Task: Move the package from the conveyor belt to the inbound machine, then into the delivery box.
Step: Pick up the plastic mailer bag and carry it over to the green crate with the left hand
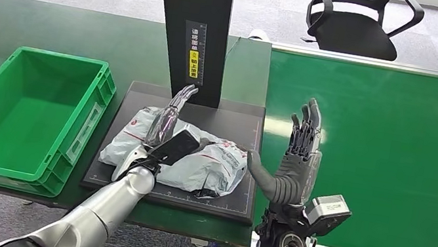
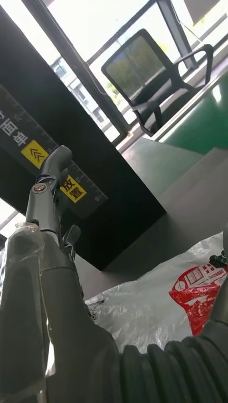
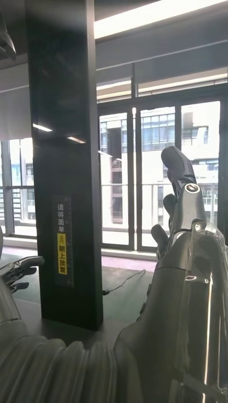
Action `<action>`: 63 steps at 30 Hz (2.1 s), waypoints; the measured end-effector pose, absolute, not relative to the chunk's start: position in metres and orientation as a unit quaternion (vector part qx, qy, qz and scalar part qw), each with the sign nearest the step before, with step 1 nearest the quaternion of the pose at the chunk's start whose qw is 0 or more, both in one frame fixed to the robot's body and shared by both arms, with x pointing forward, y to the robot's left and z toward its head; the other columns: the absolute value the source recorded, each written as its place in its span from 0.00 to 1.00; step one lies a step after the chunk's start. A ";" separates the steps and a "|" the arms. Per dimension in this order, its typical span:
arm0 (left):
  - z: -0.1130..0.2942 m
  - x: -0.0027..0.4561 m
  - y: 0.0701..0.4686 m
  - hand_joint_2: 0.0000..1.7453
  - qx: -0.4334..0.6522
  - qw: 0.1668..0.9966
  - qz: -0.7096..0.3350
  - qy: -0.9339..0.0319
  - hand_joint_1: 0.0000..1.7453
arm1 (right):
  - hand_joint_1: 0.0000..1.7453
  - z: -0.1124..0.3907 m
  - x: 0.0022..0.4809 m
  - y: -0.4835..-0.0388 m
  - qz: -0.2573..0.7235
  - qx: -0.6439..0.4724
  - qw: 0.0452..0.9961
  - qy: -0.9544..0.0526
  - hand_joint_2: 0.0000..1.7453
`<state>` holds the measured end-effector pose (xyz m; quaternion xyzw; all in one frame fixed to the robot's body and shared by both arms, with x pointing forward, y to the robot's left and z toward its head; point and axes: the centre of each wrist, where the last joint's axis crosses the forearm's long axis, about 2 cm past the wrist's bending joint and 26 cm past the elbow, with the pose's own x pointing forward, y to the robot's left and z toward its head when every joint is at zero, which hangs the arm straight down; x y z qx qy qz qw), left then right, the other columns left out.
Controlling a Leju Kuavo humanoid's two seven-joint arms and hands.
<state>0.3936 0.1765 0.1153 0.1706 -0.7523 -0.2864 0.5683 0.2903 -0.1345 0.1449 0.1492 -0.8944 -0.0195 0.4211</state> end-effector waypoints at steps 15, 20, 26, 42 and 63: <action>0.057 0.357 0.236 1.00 0.214 0.584 -0.320 -0.715 0.00 | 0.00 0.131 0.284 -0.149 -0.028 0.145 0.438 -0.887 1.00; 0.052 0.334 0.268 1.00 0.221 0.581 -0.297 -0.725 0.00 | 0.00 0.123 0.276 -0.156 -0.031 0.133 0.447 -0.884 1.00; 0.062 0.303 0.298 1.00 0.227 0.567 -0.288 -0.738 0.00 | 0.00 0.119 0.271 -0.162 -0.037 0.125 0.453 -0.882 1.00; 0.073 0.311 0.257 1.00 0.231 0.524 -0.397 -0.717 0.00 | 0.00 0.122 0.275 -0.162 -0.036 0.127 0.447 -0.885 1.00; 0.079 0.351 0.227 1.00 0.227 0.522 -0.453 -0.687 0.00 | 0.00 0.123 0.275 -0.161 -0.038 0.127 0.447 -0.884 1.00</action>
